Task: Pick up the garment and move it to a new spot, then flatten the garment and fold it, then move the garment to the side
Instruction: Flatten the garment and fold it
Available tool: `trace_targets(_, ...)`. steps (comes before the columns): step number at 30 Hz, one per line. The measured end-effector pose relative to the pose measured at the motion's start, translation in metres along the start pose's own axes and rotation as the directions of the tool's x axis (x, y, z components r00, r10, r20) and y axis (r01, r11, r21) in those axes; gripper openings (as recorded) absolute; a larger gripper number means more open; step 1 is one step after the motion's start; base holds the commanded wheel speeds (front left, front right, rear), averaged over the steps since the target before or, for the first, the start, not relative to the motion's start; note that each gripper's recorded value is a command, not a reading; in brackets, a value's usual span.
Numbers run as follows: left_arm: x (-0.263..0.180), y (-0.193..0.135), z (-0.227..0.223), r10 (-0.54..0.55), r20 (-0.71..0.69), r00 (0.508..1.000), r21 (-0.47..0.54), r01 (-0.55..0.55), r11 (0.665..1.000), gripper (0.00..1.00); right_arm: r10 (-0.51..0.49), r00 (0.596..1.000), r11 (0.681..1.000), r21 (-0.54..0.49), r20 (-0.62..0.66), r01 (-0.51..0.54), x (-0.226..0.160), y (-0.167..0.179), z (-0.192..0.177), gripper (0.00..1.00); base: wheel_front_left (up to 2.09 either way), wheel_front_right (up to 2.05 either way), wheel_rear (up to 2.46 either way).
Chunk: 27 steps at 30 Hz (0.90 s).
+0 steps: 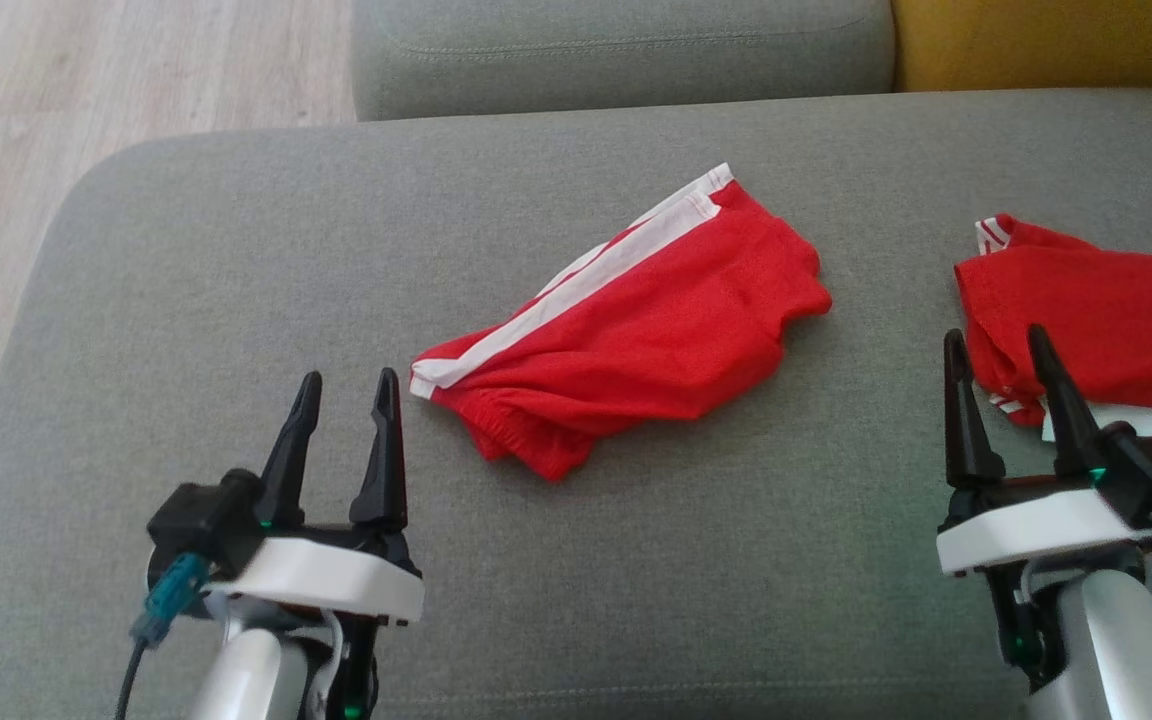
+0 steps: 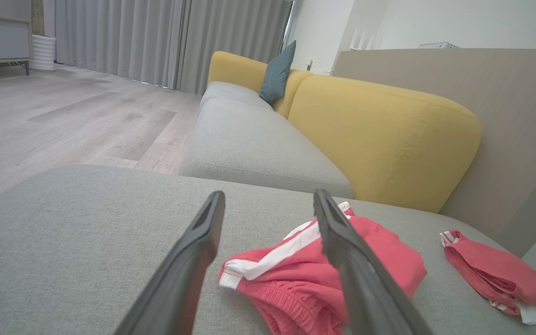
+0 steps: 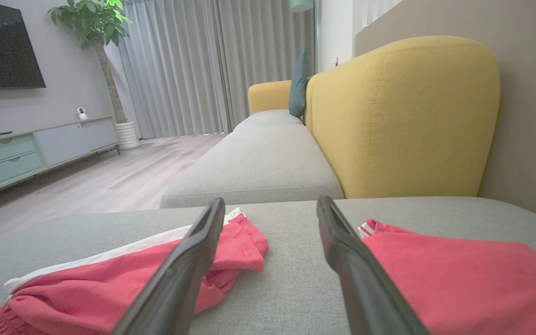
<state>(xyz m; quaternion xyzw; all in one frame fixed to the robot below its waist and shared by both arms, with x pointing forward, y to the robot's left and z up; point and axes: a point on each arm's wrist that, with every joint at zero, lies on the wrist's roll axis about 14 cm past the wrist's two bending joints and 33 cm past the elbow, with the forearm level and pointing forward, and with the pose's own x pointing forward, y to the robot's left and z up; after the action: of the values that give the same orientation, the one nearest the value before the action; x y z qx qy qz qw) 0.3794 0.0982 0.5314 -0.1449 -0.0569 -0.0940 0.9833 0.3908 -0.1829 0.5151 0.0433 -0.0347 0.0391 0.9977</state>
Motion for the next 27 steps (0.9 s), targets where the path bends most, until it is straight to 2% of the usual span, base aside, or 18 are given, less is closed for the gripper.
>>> trace_targets(6,-0.001,0.001,-0.002,0.004,-0.007,1.000,-0.002,-0.004,1.000,1.00,-0.002,1.000,1.000,0.020,-0.030,0.003,0.003,0.004,-0.005,1.00,0.00,0.00,0.00)
trace_targets(10,0.000,0.005,-0.008,0.014,-0.022,1.000,-0.004,-0.014,1.000,1.00,-0.016,0.994,0.996,0.083,-0.107,0.025,0.009,0.002,-0.023,1.00,0.00,0.00,0.00)
trace_targets(13,0.003,0.010,-0.012,0.027,-0.035,0.999,-0.004,-0.027,1.000,1.00,-0.019,0.981,0.984,0.169,-0.191,0.052,0.016,0.002,-0.044,1.00,0.00,0.00,0.00)
trace_targets(16,0.006,0.012,-0.017,0.031,-0.048,0.998,-0.004,-0.031,0.999,1.00,0.000,0.965,0.954,0.289,-0.263,0.079,0.031,0.008,-0.062,1.00,0.00,0.00,0.00)
trace_targets(20,0.010,0.023,-0.019,0.060,-0.053,0.997,-0.006,-0.060,0.998,1.00,0.038,0.939,0.888,0.441,-0.342,0.125,0.055,0.017,-0.084,1.00,0.00,0.00,0.00)
trace_targets(25,0.010,0.036,-0.022,0.097,-0.061,0.993,-0.005,-0.097,0.995,1.00,0.098,0.893,0.817,0.548,-0.440,0.180,0.079,0.037,-0.116,1.00,0.00,0.00,0.00)
trace_targets(27,0.008,0.042,-0.022,0.117,-0.065,0.991,-0.002,-0.117,0.993,1.00,0.112,0.872,0.797,0.567,-0.476,0.207,0.086,0.042,-0.128,1.00,0.00,0.00,0.00)
